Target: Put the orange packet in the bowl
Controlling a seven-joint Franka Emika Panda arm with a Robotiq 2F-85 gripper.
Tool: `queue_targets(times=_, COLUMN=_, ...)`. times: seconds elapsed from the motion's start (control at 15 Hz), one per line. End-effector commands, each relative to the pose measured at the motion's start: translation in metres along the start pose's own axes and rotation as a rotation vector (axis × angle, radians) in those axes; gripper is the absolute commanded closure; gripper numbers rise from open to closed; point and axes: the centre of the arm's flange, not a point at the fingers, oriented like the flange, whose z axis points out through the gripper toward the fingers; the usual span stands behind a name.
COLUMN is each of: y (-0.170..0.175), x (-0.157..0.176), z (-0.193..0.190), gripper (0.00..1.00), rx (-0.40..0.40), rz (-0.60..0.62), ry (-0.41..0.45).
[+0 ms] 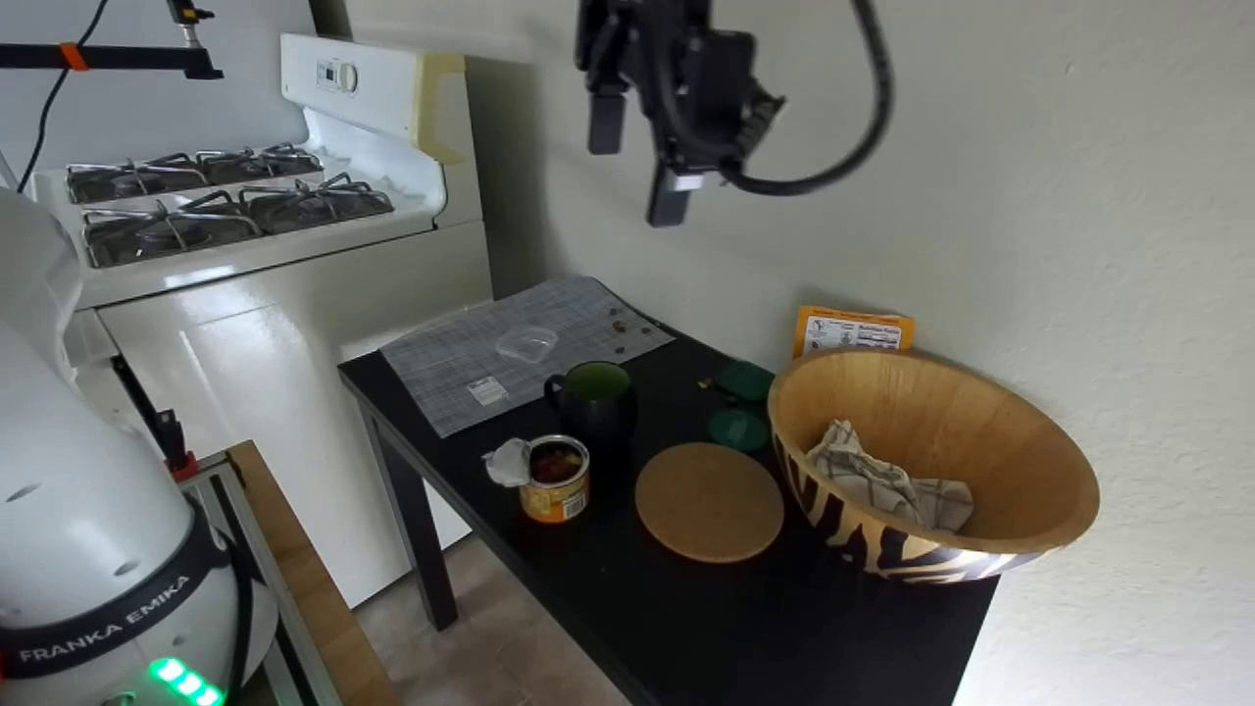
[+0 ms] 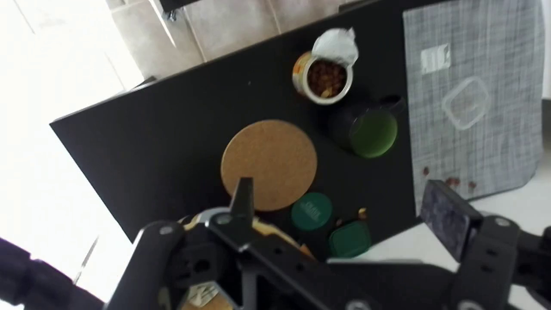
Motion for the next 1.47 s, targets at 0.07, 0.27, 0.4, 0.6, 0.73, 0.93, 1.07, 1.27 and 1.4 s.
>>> queue_targets(times=0.07, y=0.062, x=0.098, z=-0.003, gripper=0.0, rx=-0.061, rz=0.08, ry=0.104)
queue_targets(times=0.27, y=0.064, x=0.159, z=0.011, gripper=0.0, rx=-0.11, rz=0.023, ry=0.1)
queue_targets(times=0.4, y=0.041, x=0.195, z=0.032, gripper=0.0, rx=-0.125, rz=-0.029, ry=0.061)
queue_targets(times=0.6, y=-0.012, x=0.235, z=0.068, gripper=0.0, rx=-0.093, rz=-0.133, ry=-0.021)
queue_targets(times=0.73, y=-0.014, x=0.211, z=0.078, gripper=0.0, rx=-0.108, rz=-0.105, ry=0.01)
queue_targets(times=0.93, y=-0.024, x=0.224, z=0.086, gripper=0.0, rx=-0.109, rz=-0.128, ry=-0.011)
queue_targets(times=1.07, y=-0.019, x=0.223, z=0.081, gripper=0.0, rx=-0.107, rz=-0.129, ry=-0.008)
queue_targets(times=1.27, y=-0.046, x=0.236, z=0.109, gripper=0.0, rx=-0.176, rz=0.094, ry=-0.003)
queue_targets(times=1.4, y=-0.069, x=0.238, z=0.13, gripper=0.0, rx=-0.207, rz=0.199, ry=0.004)
